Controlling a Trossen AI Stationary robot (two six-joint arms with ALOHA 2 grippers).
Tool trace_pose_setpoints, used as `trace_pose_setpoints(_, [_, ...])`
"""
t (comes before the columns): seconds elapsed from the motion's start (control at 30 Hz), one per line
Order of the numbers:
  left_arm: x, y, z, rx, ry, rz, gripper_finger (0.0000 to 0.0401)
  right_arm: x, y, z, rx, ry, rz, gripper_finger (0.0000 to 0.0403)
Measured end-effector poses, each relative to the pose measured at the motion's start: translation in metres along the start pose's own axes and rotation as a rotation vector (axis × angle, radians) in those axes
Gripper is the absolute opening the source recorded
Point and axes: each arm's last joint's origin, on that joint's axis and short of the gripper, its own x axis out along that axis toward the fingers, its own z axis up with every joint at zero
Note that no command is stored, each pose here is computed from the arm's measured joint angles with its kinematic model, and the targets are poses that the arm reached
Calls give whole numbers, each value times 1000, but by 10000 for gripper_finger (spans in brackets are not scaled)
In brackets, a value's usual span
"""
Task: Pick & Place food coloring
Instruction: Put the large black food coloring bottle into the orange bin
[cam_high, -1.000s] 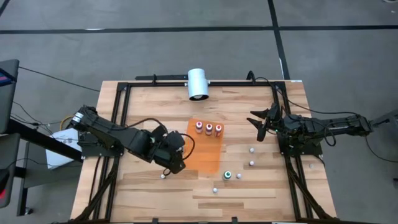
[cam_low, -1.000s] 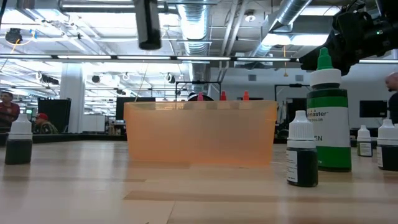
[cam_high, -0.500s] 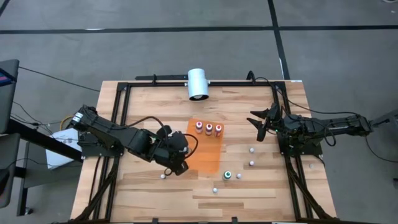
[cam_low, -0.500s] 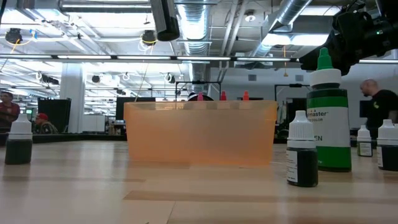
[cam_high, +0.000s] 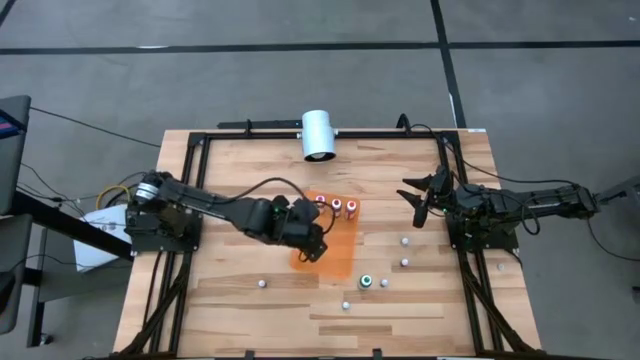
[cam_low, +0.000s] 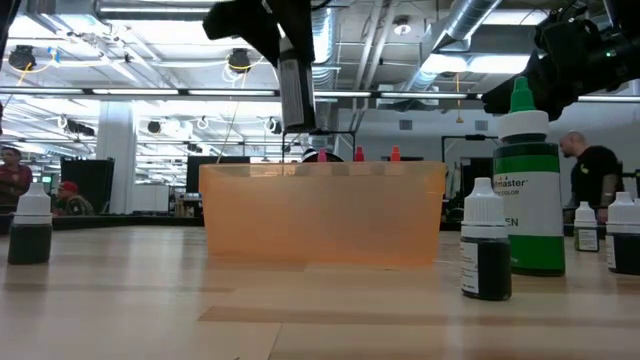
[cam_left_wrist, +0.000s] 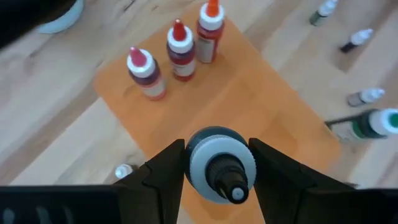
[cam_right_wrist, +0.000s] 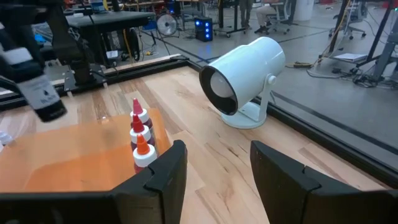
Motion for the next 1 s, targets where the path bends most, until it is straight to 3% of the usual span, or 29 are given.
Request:
trace_pose_setpoints(0.3, [17,10,13,-32,17,14,155,-8,-3,6,-23,-70,14,164])
trace_pose_setpoints(0.57, [20,15,18,-24,13,22,151,-33,-12,4,-32,-140,226,166])
trace_pose_setpoints(1.0, [50,18,25,-58,23,35,153,-35,-13,-3,-30,-83,240,165])
